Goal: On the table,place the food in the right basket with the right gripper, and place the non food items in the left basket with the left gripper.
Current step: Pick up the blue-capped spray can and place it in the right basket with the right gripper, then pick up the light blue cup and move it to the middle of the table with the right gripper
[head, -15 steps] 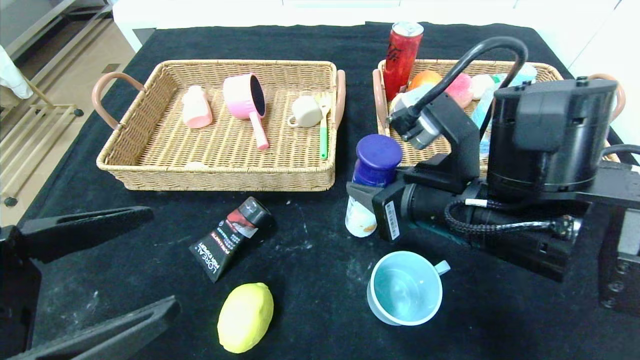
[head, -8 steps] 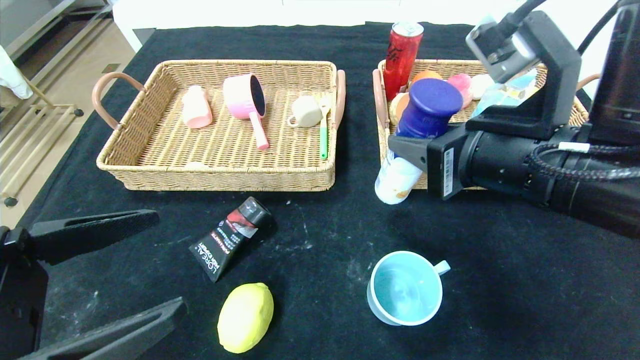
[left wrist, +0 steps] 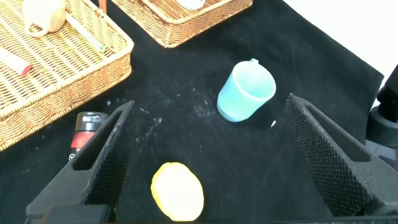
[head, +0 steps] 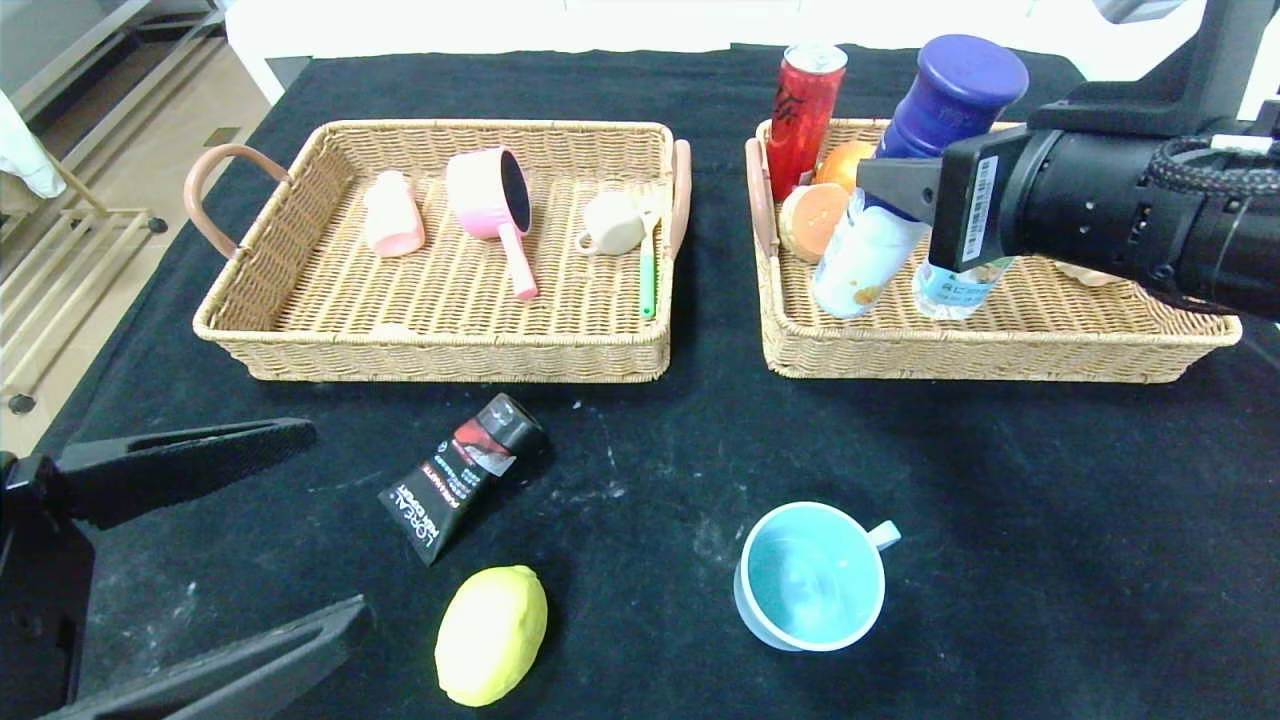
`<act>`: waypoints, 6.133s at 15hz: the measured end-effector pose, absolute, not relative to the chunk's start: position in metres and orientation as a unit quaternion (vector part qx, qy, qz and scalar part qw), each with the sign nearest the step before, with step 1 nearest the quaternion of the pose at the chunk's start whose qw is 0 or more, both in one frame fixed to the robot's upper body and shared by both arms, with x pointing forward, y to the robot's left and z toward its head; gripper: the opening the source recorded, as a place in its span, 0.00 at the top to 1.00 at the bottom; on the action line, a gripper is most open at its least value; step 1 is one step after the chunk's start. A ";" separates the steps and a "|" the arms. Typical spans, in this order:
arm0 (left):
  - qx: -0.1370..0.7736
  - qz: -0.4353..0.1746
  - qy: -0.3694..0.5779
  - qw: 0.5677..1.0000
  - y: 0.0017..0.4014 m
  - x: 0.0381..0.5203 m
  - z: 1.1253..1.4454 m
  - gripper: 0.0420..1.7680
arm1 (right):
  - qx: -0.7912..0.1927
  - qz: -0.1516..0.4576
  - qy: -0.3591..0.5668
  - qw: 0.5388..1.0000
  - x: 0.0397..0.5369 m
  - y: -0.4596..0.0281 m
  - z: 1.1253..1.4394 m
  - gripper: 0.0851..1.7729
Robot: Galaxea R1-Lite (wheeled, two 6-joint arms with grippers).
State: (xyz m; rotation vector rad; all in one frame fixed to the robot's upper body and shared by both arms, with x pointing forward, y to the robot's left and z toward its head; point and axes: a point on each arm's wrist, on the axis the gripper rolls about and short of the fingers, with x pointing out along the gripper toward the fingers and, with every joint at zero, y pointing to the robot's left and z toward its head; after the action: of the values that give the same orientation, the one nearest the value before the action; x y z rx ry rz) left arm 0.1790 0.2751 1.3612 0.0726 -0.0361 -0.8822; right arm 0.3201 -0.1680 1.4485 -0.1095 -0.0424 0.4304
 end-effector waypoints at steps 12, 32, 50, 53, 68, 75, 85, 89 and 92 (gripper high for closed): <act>0.038 -0.427 -0.023 0.903 0.276 0.178 1.362 0.03 | -0.056 0.175 -0.015 0.983 0.376 -0.159 1.444 0.56; 0.039 -0.427 -0.020 0.903 0.275 0.178 1.361 0.03 | -0.074 0.164 0.032 0.983 0.363 -0.168 1.438 0.18; 0.039 -0.427 -0.016 0.903 0.274 0.180 1.360 0.03 | -0.028 0.213 0.296 0.931 0.230 -0.201 1.422 0.05; 0.039 -0.427 -0.015 0.903 0.274 0.180 1.360 0.03 | -0.023 0.206 0.338 0.918 0.229 -0.189 1.412 0.05; 0.038 -0.426 -0.019 0.904 0.275 0.180 1.361 0.03 | -0.048 0.135 0.425 0.894 0.249 -0.122 1.377 0.04; 0.038 -0.426 -0.021 0.904 0.275 0.179 1.362 0.03 | -0.054 0.111 0.441 0.889 0.264 -0.111 1.361 0.04; 0.038 -0.426 -0.022 0.904 0.275 0.179 1.362 0.03 | -0.054 0.086 0.452 0.886 0.282 -0.107 1.349 0.25; 0.038 -0.425 -0.023 0.904 0.276 0.178 1.362 0.03 | -0.058 0.084 0.454 0.885 0.284 -0.105 1.347 0.54; 0.038 -0.425 -0.024 0.904 0.276 0.178 1.362 0.03 | -0.057 0.084 0.455 0.885 0.284 -0.105 1.346 0.69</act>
State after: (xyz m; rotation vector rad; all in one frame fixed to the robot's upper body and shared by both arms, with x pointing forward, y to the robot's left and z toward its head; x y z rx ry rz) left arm 0.1783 0.2756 1.3619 0.0787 -0.0490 -0.8787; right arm 0.2841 -0.1052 1.3461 -0.1196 0.9467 0.1741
